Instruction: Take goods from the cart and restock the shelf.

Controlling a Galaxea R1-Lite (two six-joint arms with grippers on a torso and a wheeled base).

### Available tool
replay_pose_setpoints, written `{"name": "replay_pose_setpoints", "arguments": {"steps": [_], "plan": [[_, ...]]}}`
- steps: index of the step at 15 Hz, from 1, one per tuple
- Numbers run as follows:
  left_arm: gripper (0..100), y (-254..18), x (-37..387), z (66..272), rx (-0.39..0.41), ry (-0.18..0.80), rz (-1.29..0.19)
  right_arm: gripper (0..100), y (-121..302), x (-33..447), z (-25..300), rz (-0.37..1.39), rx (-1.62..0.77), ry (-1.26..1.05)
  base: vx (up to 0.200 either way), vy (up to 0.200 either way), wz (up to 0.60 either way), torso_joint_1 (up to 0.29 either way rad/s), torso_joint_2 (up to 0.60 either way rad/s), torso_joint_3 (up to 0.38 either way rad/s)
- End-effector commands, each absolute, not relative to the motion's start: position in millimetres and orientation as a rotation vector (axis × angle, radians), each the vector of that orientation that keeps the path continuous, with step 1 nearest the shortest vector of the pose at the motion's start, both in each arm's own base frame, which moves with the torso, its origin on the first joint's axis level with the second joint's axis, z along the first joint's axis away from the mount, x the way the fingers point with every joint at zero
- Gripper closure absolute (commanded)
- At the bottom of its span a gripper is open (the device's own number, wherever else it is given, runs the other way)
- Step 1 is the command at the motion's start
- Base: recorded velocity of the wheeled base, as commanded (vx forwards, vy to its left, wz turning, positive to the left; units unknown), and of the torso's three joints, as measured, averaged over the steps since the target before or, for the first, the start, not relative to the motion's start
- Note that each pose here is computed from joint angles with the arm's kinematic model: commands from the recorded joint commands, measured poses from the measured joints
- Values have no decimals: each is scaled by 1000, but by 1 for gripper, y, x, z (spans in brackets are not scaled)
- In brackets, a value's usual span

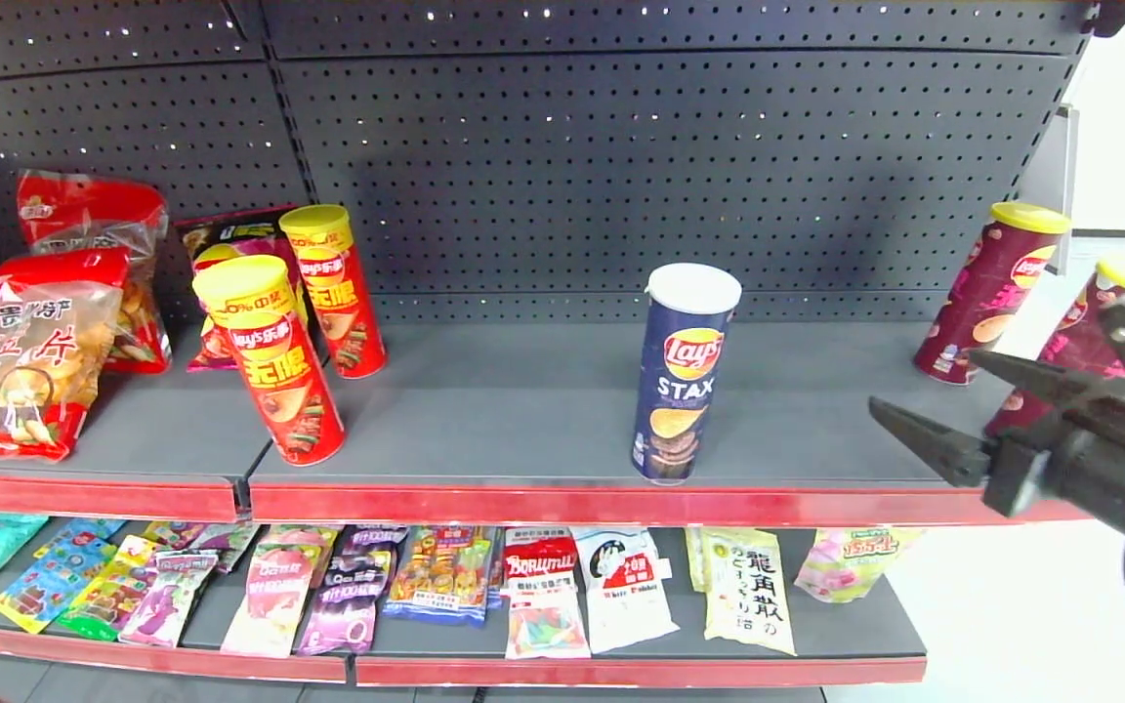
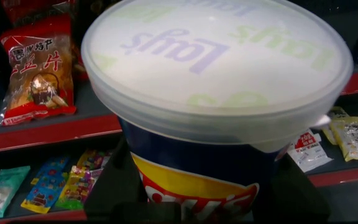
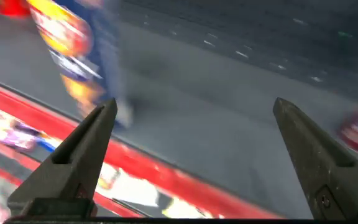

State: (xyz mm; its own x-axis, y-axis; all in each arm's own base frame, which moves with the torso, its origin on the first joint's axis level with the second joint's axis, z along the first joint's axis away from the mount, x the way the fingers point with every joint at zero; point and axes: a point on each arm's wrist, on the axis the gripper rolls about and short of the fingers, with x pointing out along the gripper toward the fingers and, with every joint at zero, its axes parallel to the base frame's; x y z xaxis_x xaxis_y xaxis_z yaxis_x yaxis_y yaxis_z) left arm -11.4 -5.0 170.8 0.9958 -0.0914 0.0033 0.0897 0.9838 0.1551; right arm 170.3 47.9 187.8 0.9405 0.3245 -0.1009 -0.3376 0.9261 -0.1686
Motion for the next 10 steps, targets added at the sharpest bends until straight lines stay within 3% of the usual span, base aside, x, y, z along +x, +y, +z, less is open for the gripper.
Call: {"name": "replay_pose_setpoints", "arguments": {"steps": [1, 3, 6, 10], "plan": [[100, -5, -11, 172, 155, -9, -90, 0, 19, 117, 173, 277, -178, 23, 0, 0, 0, 0, 0, 0], [100, -5, -11, 177, 158, -19, -89, 0, 10, 77, 154, 227, -103, 13, 0, 0, 0, 0, 0, 0], [100, -5, -5, 195, 159, -26, -121, 0, 1, 54, 139, 111, -100, 97, 0, 0, 0, 0, 0, 0], [100, -7, 0, 200, 155, -20, -220, 0, 2, 33, 123, 99, -117, 80, 0, 0, 0, 0, 0, 0]]}}
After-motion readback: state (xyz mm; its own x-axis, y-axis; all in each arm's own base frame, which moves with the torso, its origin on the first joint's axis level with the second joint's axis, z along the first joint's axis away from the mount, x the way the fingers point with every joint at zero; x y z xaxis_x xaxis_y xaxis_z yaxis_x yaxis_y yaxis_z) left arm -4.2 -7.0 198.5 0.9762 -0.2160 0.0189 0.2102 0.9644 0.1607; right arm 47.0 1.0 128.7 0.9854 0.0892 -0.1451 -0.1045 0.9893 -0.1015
